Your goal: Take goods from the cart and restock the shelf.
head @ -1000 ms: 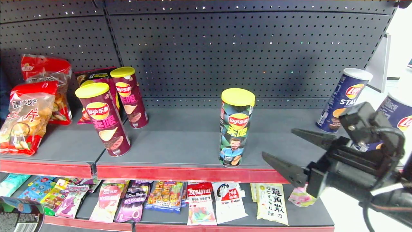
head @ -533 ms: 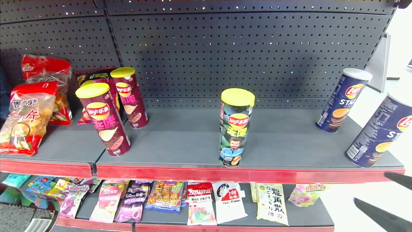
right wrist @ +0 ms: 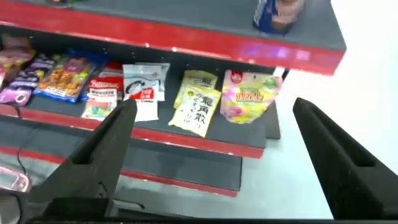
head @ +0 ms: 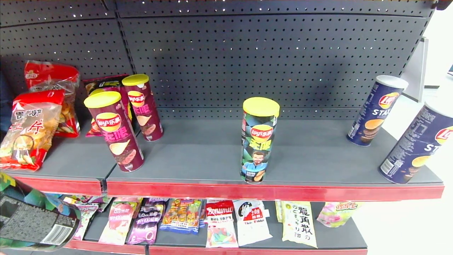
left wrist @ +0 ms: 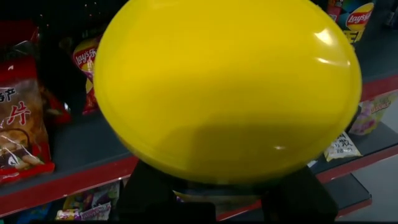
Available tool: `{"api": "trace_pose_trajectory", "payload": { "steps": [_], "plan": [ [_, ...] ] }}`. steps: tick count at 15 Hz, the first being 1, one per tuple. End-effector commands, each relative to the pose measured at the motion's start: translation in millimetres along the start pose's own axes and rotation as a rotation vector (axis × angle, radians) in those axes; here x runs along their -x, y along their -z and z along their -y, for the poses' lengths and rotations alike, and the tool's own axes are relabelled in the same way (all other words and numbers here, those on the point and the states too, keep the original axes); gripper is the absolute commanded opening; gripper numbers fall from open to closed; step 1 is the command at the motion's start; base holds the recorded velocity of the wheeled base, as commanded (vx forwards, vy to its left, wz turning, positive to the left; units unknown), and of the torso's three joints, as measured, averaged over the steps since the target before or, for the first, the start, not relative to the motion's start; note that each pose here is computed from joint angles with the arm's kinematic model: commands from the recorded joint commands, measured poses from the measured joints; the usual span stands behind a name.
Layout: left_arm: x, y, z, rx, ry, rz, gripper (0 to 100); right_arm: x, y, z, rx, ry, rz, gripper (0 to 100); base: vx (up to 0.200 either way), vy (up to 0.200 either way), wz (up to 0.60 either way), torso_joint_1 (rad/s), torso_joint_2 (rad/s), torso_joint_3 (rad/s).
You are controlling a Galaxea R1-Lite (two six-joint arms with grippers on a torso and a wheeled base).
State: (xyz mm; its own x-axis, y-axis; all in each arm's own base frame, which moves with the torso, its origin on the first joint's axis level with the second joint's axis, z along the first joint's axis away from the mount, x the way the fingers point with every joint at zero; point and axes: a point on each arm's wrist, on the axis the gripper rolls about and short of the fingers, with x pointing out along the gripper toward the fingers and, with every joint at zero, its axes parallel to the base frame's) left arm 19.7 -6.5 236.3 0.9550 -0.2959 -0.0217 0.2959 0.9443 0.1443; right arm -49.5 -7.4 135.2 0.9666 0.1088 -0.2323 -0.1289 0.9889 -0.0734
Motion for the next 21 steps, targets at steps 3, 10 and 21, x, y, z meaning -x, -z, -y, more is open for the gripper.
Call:
{"api": "trace_pose_trajectory", "payload": {
  "steps": [3, 10, 21],
  "plan": [
    [-3.8, 0.3, -0.8, 0.003, -0.002, -0.013, 0, -43.2, 40.5, -5.8, 0.007, -0.070, 0.148, 100, 0.000, 0.000, 0.00, 0.000, 0.00, 0.000],
    [-2.5, -0.8, -0.8, -0.002, -0.008, -0.005, 0, -39.4, 43.1, -7.6, 0.012, 0.129, 0.190, 100, 0.000, 0.000, 0.00, 0.000, 0.00, 0.000],
    [22.4, 11.7, 5.7, -0.008, -0.022, 0.066, 0, -36.6, 45.6, -7.7, -0.042, 0.140, 0.237, 100, 0.000, 0.000, 0.00, 0.000, 0.00, 0.000]
  ]
}}
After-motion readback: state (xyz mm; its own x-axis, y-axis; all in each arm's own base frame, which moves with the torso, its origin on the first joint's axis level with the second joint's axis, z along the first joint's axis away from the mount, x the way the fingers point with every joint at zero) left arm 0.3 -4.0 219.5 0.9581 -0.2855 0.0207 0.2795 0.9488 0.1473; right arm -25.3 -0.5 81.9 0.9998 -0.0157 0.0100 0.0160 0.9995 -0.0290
